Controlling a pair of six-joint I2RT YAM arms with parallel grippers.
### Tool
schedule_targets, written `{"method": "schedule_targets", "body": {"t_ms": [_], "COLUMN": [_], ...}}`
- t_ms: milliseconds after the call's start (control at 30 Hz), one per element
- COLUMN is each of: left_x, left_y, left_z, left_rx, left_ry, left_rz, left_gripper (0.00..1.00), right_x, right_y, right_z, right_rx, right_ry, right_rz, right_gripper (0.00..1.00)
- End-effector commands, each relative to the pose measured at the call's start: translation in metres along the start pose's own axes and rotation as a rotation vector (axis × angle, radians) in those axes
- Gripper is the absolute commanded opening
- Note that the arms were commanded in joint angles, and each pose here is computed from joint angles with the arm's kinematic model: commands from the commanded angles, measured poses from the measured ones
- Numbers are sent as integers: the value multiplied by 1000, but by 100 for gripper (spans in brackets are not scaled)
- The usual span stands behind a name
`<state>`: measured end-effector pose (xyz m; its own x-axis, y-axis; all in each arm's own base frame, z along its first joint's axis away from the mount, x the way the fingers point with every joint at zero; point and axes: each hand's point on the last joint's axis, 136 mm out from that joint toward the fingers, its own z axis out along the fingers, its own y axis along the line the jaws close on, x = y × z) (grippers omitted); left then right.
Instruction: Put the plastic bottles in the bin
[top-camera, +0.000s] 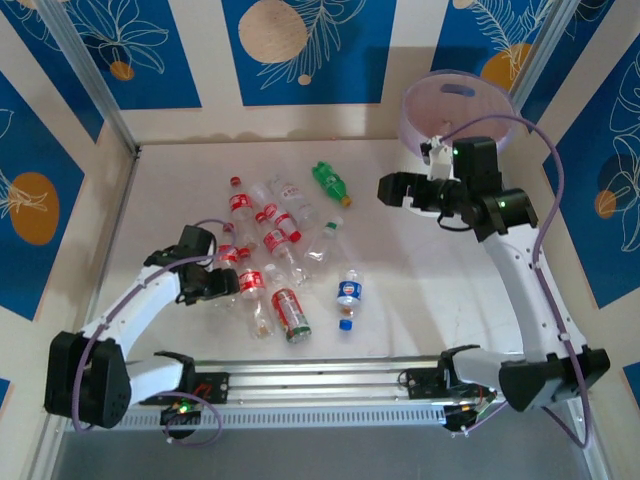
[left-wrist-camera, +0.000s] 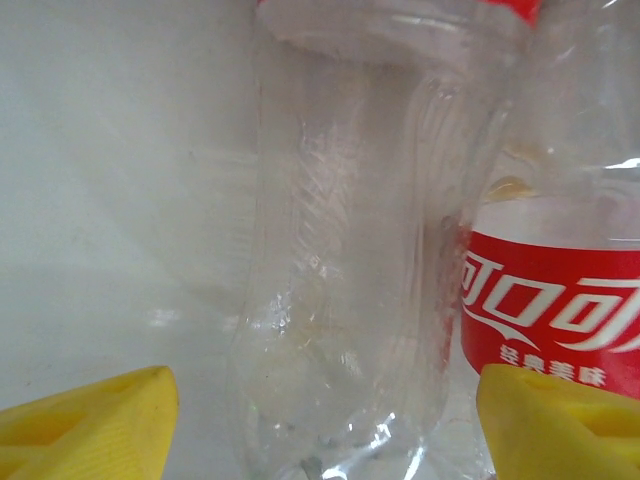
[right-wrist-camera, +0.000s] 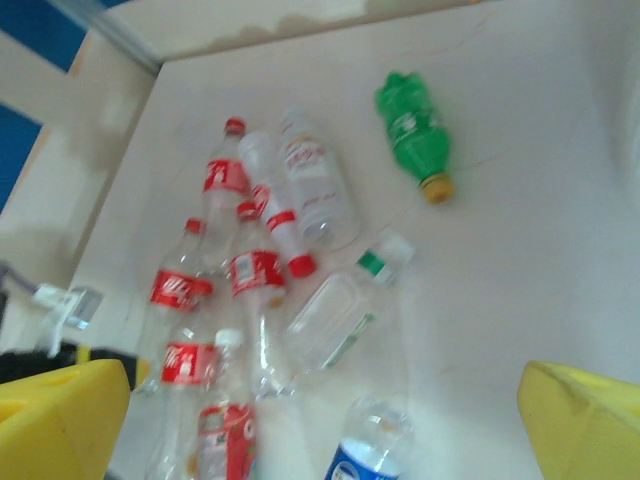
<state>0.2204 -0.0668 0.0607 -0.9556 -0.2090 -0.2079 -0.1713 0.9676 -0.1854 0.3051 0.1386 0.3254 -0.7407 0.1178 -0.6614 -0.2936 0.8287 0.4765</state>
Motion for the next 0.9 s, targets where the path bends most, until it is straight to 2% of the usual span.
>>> {"method": "schedule_targets", "body": {"t_ms": [0, 200, 500, 733, 867], "left_x": [1, -3, -3, -7, -15], "left_y": [-4, 2, 6, 7, 5], "left_z": [10, 23, 40, 40, 27], "left_rx": [17, -27, -46, -55, -64], "left_ry": [15, 23, 37, 21, -5], "left_rz": [3, -2, -10, -3, 17], "left_gripper": [77, 71, 63, 53, 51], "right_x": [16, 37, 43, 46, 46], "right_y": [20, 12, 4, 1, 1], "right_z": [-2, 7, 8, 7, 4], "right_rx": [-109, -111, -73, -58, -57], "right_ry": [18, 45, 56, 53, 45], "right_rz": [16, 68, 70, 75, 71], "right_gripper": [100, 100, 100, 100, 100]}}
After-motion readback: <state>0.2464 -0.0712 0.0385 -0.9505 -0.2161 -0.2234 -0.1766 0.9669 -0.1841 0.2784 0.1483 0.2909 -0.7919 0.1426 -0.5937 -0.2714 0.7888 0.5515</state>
